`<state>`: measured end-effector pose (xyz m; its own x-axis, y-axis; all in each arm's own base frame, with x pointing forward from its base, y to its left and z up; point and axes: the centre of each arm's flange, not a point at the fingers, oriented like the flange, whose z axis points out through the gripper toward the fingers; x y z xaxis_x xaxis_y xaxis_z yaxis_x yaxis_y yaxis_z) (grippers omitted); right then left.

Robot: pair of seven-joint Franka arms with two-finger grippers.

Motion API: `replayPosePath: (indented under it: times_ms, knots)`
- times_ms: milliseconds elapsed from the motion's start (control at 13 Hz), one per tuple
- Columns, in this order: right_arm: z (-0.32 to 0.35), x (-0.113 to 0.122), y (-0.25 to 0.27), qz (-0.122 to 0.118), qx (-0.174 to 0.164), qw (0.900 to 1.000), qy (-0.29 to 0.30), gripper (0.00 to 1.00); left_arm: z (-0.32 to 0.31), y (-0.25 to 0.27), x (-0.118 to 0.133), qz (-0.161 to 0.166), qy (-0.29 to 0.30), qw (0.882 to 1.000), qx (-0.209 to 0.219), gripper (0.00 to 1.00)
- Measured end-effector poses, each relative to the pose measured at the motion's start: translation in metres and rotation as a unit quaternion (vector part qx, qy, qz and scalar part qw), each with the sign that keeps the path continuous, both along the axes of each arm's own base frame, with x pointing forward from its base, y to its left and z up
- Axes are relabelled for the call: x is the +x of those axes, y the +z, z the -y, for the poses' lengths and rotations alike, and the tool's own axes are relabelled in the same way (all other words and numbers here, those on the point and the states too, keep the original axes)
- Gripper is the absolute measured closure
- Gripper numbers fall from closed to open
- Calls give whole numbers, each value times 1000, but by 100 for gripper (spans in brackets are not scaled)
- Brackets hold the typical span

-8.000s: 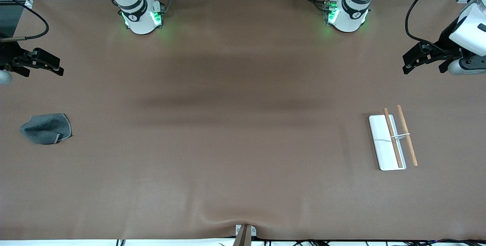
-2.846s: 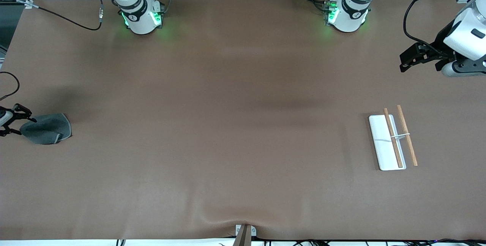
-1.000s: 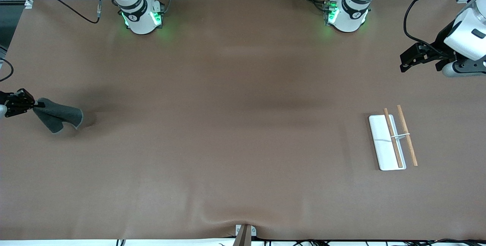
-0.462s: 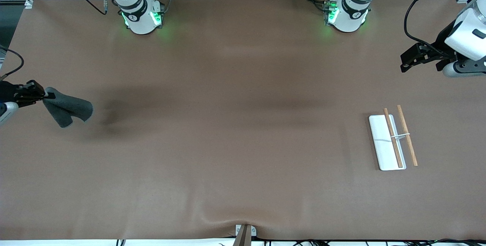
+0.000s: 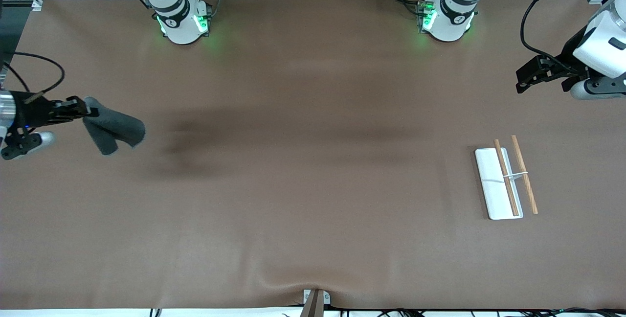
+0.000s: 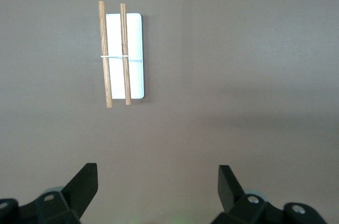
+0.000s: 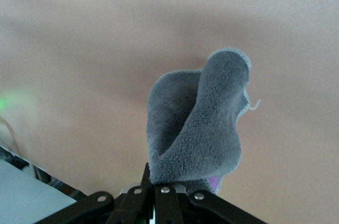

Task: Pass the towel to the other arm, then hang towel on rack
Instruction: 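Lift the towel with the right gripper and carry it toward the table middle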

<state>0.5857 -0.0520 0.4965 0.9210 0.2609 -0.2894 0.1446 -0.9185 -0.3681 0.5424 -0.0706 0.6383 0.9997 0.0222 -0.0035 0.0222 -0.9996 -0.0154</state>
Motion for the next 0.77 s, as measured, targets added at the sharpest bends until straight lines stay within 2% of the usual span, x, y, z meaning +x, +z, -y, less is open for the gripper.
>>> replayPosePath:
  times_ms: [385,538,769]
  knots:
    - [-130,-10,28,-30,-50,996,-66,98,9,-3,6,11,-6,1000,-7,0]
    - [-177,-15,34,-56,-45,988,-135,98,14,-9,8,6,-4,1000,-11,0]
    - [-229,-19,39,-67,-54,974,-208,98,11,-10,8,0,-1,1000,-11,0]
